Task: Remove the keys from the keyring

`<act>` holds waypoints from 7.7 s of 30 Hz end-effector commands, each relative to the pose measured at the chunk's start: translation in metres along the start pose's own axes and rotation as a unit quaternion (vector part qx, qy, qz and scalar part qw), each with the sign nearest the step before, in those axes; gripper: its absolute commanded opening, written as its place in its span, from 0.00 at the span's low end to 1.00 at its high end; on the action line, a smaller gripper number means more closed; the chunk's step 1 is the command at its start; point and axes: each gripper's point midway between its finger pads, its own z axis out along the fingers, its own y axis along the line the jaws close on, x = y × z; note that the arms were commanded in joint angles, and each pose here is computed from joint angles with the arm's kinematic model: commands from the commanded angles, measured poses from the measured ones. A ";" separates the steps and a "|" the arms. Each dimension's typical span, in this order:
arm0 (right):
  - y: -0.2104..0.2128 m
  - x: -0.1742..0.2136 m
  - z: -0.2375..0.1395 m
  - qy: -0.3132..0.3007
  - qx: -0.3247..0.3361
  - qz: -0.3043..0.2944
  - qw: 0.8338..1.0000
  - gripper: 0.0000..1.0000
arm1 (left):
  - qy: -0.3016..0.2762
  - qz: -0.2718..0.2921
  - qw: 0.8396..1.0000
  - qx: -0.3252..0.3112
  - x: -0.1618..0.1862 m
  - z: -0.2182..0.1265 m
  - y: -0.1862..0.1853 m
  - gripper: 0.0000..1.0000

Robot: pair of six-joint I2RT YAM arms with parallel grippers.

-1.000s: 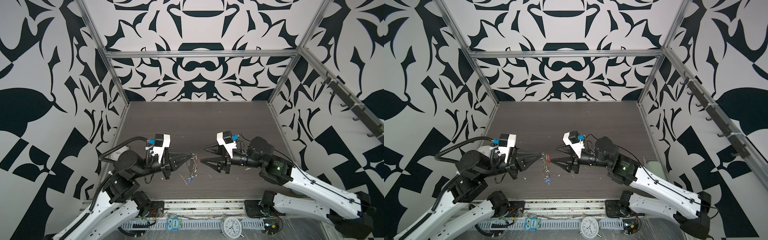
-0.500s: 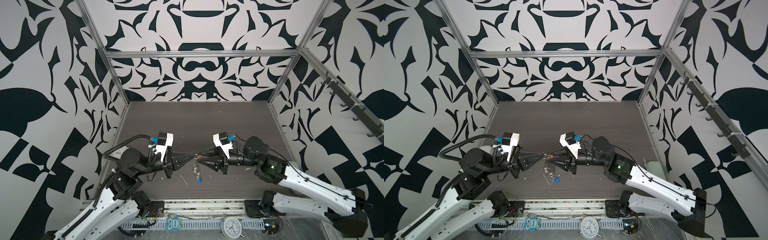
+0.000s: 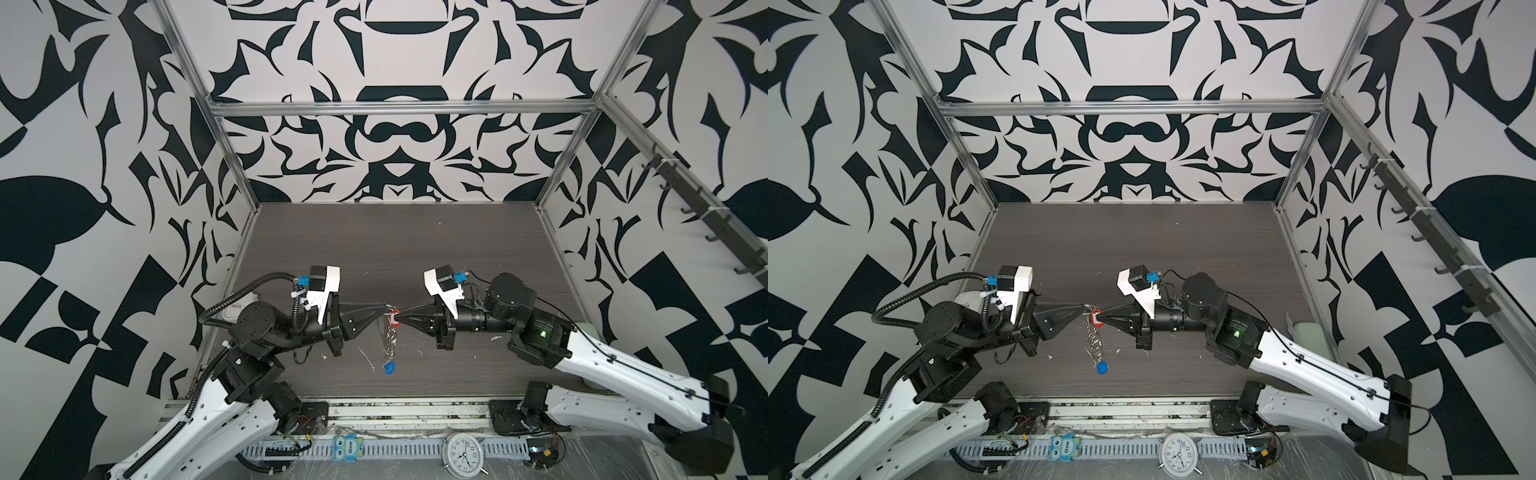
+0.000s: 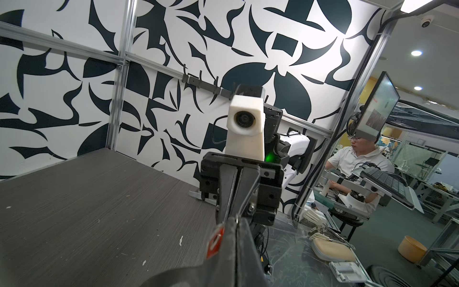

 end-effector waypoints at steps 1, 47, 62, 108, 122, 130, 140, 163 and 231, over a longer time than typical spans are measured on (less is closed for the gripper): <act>0.009 -0.013 0.000 -0.005 -0.021 -0.008 1.000 0.00 | -0.039 0.018 0.999 0.012 -0.016 -0.004 -0.009 0.00; 0.021 -0.061 -0.007 -0.108 -0.022 -0.015 0.994 0.45 | -0.026 0.018 0.999 0.034 -0.006 -0.002 -0.012 0.00; 0.016 -0.051 0.002 -0.090 -0.025 0.001 0.996 0.31 | -0.034 0.020 0.999 0.029 -0.006 -0.005 -0.011 0.00; 0.017 -0.010 -0.007 0.067 0.000 0.026 0.997 0.00 | 0.146 -0.091 0.984 -0.045 0.046 -0.003 0.012 0.31; 0.016 -0.012 -0.007 0.059 0.004 0.028 0.998 0.00 | 0.167 -0.097 0.981 -0.016 0.050 0.001 0.004 0.24; 0.012 -0.013 -0.001 0.060 0.005 0.030 0.998 0.00 | 0.171 -0.097 0.981 -0.006 0.051 0.001 0.001 0.17; 0.010 -0.017 0.002 0.055 0.008 0.032 0.998 0.00 | 0.171 -0.097 0.980 -0.003 0.052 0.000 0.000 0.09; 0.016 -0.013 -0.009 -0.007 -0.007 -0.015 1.000 0.61 | 0.060 -0.028 0.996 0.055 0.019 -0.008 -0.025 0.00; 0.026 -0.039 -0.003 -0.057 -0.023 -0.003 0.998 0.48 | 0.008 -0.014 0.999 0.049 0.012 -0.010 -0.019 0.00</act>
